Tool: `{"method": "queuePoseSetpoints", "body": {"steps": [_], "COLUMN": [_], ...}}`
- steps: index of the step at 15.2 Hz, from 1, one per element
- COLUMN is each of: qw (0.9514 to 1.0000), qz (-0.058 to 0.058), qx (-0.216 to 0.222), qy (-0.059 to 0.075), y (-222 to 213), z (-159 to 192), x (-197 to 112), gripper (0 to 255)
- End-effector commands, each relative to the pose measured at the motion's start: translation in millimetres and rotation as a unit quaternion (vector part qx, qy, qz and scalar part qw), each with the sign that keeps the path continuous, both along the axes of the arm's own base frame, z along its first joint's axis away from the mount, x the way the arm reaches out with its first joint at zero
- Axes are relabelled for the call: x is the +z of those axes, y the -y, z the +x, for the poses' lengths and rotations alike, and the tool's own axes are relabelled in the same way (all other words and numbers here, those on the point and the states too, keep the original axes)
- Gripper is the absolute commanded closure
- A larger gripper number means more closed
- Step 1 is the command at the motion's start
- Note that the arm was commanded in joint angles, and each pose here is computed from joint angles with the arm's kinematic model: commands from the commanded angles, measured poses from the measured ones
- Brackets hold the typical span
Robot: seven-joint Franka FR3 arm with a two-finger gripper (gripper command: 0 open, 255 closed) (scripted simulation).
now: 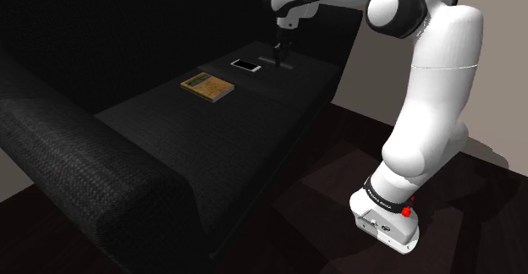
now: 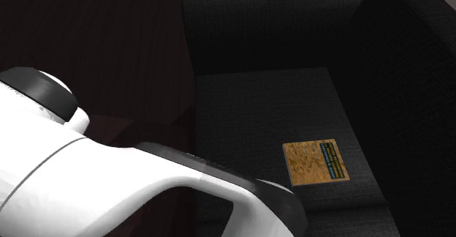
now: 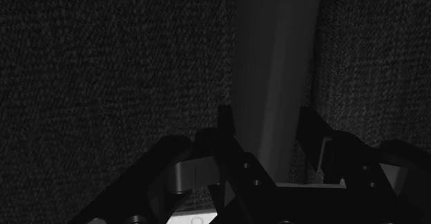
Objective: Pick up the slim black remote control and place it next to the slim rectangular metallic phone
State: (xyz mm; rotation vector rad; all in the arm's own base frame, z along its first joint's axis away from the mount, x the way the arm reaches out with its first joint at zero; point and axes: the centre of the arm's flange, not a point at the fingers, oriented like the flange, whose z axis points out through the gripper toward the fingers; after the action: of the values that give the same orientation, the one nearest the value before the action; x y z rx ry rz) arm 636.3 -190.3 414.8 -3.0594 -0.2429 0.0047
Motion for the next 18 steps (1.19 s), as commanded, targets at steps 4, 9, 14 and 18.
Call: {"method": "queuePoseSetpoints", "body": {"steps": [4, 9, 14, 18], "qw": [1.0, 1.0, 1.0, 1.0], "qz": [0.0, 0.0, 0.0, 0.0], "qx": [0.001, 0.001, 0.001, 0.001], "qy": [0.0, 0.0, 0.0, 0.0], "y": [51.5, 51.5, 51.5, 51.5], "z": [21.2, 21.2, 21.1, 21.2], "x": [2.1, -24.3, -50.7, -71.9], "gripper": [255, 255, 255, 255]}}
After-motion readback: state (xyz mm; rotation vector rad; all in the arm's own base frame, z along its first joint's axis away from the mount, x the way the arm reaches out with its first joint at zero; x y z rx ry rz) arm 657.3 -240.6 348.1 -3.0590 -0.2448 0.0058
